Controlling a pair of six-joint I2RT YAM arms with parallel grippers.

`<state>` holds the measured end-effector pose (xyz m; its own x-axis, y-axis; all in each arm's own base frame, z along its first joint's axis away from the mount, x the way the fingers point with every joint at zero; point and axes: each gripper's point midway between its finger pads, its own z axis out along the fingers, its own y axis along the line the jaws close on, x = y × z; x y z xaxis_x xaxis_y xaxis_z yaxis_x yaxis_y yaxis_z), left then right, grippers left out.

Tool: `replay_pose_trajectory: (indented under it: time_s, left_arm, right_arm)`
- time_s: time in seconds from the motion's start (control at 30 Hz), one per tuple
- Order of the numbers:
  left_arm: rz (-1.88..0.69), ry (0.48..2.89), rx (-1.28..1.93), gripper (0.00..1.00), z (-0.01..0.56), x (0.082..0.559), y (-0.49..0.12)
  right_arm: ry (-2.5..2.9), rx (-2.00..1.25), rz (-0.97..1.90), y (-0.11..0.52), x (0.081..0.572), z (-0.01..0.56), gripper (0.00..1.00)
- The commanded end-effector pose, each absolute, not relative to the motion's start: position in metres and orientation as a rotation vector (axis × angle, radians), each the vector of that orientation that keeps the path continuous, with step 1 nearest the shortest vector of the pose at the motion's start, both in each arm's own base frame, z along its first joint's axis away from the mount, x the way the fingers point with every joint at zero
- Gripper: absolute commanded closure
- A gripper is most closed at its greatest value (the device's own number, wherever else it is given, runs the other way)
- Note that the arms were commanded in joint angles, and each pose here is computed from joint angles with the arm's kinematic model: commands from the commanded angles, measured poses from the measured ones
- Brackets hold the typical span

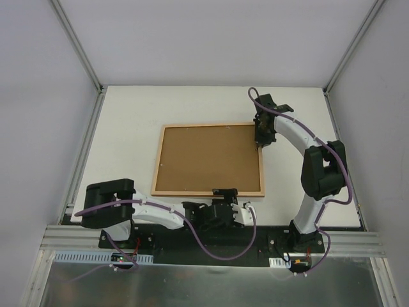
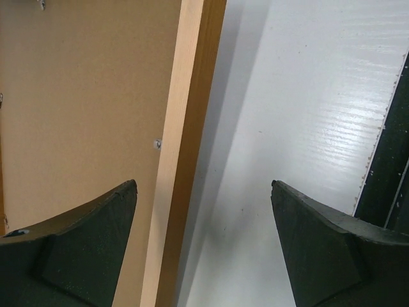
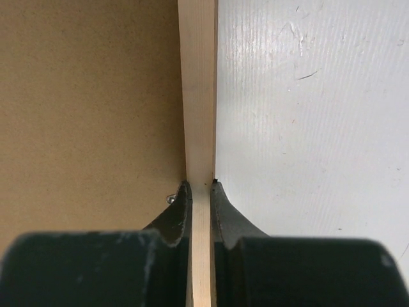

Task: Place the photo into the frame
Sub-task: Pick up the photo frame from the center of the board.

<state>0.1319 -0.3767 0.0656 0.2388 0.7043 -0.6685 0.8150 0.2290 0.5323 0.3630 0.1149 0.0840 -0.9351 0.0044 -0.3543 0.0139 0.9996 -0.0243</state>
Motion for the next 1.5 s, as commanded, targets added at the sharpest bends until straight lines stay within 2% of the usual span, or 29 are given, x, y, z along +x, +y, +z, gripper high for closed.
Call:
replay_pose_trajectory:
  time_s: [0.0, 0.37, 0.63, 0.67, 0.7, 0.77, 0.9, 0.93, 0.97, 1.1, 1.17, 1.23, 1.3, 1.37, 1.47]
  left_arm:
    - [-0.041, 1.407, 1.434, 0.17, 0.072, 0.143, -0.382]
    - [0.396, 1.228, 1.338, 0.21, 0.063, 0.181, -0.369]
    - [0.473, 1.119, 1.218, 0.25, 0.086, 0.189, -0.368]
    - [0.468, 1.117, 1.219, 0.29, 0.086, 0.189, -0.368]
    - [0.462, 1.115, 1.223, 0.37, 0.086, 0.189, -0.368]
    - [0.446, 1.113, 1.233, 0.6, 0.086, 0.188, -0.367]
    - [0.468, 1.116, 1.239, 0.8, 0.087, 0.192, -0.365]
    - [0.472, 1.114, 1.239, 0.96, 0.088, 0.193, -0.366]
    - [0.484, 1.113, 1.229, 1.0, 0.091, 0.194, -0.365]
    - [0.51, 1.085, 1.161, 1.0, 0.113, 0.198, -0.364]
    - [0.524, 1.079, 1.136, 1.0, 0.127, 0.198, -0.365]
    - [0.536, 1.092, 1.115, 1.0, 0.142, 0.201, -0.367]
    - [0.513, 1.111, 1.096, 1.0, 0.157, 0.203, -0.37]
    - [0.494, 1.138, 1.096, 1.0, 0.169, 0.204, -0.373]
    - [0.472, 1.182, 1.079, 1.0, 0.191, 0.209, -0.376]
  right_arm:
    - [2.727, 0.022, -0.038, 0.114, 0.361, 0.126, 1.0]
    - [2.733, 0.011, -0.066, 0.116, 0.354, 0.137, 0.99]
    - [2.733, 0.008, -0.073, 0.114, 0.35, 0.138, 0.99]
    - [2.73, 0.011, -0.071, 0.114, 0.35, 0.139, 0.99]
    - [2.73, 0.009, -0.072, 0.114, 0.35, 0.139, 0.99]
    - [2.733, 0.005, -0.069, 0.114, 0.35, 0.139, 0.99]
    - [2.734, 0.004, -0.063, 0.115, 0.349, 0.137, 1.0]
    - [2.734, 0.004, -0.064, 0.114, 0.349, 0.137, 0.99]
    - [2.738, 0.003, -0.061, 0.115, 0.348, 0.136, 0.99]
    - [2.726, -0.002, -0.037, 0.116, 0.347, 0.14, 0.98]
    - [2.694, -0.011, -0.008, 0.118, 0.347, 0.152, 0.79]
    - [2.646, -0.002, 0.009, 0.114, 0.347, 0.169, 0.52]
    - [2.572, 0.013, 0.06, 0.112, 0.347, 0.197, 0.35]
    - [2.506, 0.036, 0.084, 0.106, 0.345, 0.221, 0.27]
    - [2.394, 0.085, 0.102, 0.092, 0.339, 0.258, 0.23]
